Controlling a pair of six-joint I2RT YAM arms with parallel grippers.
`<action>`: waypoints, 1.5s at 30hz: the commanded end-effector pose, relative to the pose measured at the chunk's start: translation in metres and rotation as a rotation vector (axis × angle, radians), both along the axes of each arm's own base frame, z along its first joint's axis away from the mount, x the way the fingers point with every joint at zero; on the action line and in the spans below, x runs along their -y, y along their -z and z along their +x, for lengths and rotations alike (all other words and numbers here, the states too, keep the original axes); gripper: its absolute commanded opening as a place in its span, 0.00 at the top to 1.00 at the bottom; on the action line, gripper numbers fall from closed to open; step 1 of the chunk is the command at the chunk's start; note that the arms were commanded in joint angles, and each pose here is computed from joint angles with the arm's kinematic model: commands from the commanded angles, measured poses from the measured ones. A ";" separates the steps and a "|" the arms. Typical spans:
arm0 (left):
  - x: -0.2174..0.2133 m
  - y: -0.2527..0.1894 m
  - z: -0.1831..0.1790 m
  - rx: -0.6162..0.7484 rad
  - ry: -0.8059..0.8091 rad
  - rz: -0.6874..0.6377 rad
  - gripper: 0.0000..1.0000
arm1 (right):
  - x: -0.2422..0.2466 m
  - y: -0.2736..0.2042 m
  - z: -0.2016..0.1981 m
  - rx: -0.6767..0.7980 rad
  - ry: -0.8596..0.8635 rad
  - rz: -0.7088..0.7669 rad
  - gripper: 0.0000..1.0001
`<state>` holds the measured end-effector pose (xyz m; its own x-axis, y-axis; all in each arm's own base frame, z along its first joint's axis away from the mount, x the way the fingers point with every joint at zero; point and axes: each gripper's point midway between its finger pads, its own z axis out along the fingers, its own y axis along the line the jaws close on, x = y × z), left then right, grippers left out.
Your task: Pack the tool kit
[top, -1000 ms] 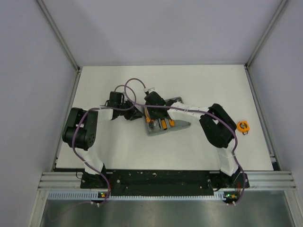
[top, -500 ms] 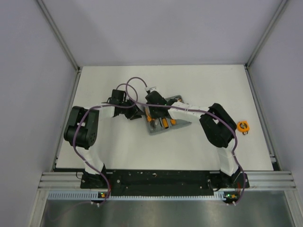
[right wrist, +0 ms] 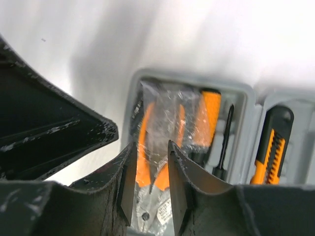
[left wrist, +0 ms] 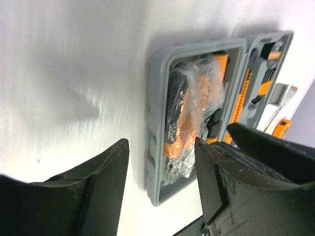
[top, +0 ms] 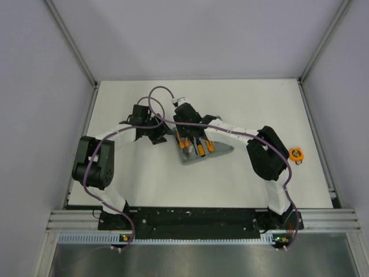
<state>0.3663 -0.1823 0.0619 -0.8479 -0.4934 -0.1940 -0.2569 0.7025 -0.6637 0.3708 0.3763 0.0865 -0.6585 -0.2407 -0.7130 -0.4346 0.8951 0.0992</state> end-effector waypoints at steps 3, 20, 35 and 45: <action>-0.023 -0.027 0.027 0.081 -0.075 0.031 0.41 | -0.025 -0.033 0.009 0.048 -0.090 0.075 0.74; -0.048 -0.006 0.017 0.030 -0.142 0.037 0.45 | -0.026 0.034 0.005 -0.080 -0.096 -0.024 0.91; -0.049 0.001 0.013 0.016 -0.140 0.037 0.45 | -0.006 0.097 -0.028 -0.237 -0.097 -0.142 0.98; -0.050 0.003 0.012 0.008 -0.149 0.040 0.46 | 0.012 0.132 -0.058 -0.344 -0.055 -0.257 0.98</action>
<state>0.3720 -0.1337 0.0472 -0.7795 -0.5966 -0.1909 -0.3785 0.6915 -0.6153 0.3723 0.4090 0.0476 -0.6976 -0.2913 -0.6545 -0.4851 0.8644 0.1323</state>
